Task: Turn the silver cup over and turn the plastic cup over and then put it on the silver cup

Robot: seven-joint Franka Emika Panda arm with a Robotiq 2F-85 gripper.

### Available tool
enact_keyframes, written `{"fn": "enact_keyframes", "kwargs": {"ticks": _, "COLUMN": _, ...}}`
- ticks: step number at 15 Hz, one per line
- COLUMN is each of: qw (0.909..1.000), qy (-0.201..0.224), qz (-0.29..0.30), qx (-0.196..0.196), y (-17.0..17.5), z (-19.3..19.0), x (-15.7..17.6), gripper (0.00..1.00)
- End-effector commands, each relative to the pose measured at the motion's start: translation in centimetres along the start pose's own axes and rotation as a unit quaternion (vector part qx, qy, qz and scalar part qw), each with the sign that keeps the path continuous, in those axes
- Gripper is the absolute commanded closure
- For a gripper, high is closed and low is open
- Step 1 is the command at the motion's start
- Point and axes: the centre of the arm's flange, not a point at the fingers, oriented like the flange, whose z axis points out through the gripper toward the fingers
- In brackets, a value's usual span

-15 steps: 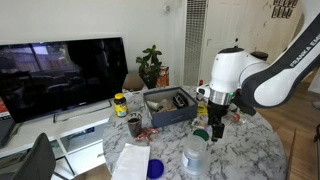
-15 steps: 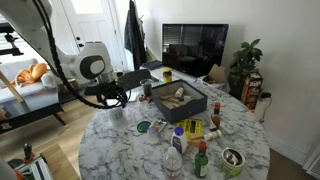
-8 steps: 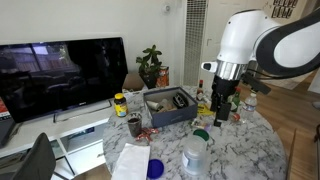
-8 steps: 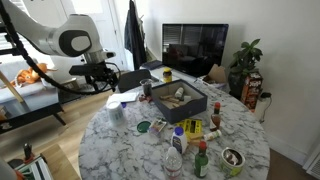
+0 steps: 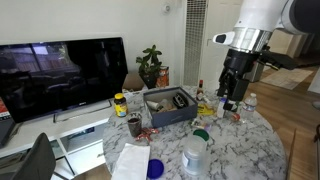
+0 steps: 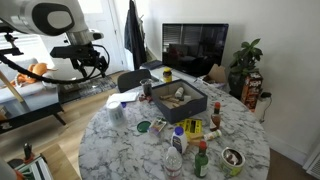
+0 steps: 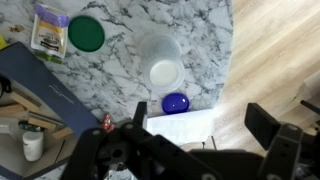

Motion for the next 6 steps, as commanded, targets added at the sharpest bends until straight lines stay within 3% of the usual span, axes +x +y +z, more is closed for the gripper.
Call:
{"fn": "enact_keyframes", "kwargs": {"ticks": 1, "qw": 1.0, "qy": 0.005, "qz": -0.002, "qx": -0.001, "y": -0.21, "z": -0.83, "x": -0.15, "gripper": 0.0}}
{"fn": "enact_keyframes", "kwargs": {"ticks": 6, "qw": 1.0, "qy": 0.008, "qz": -0.002, "qx": -0.002, "y": -0.19, "z": -1.13, "x": -0.09, "gripper": 0.0}}
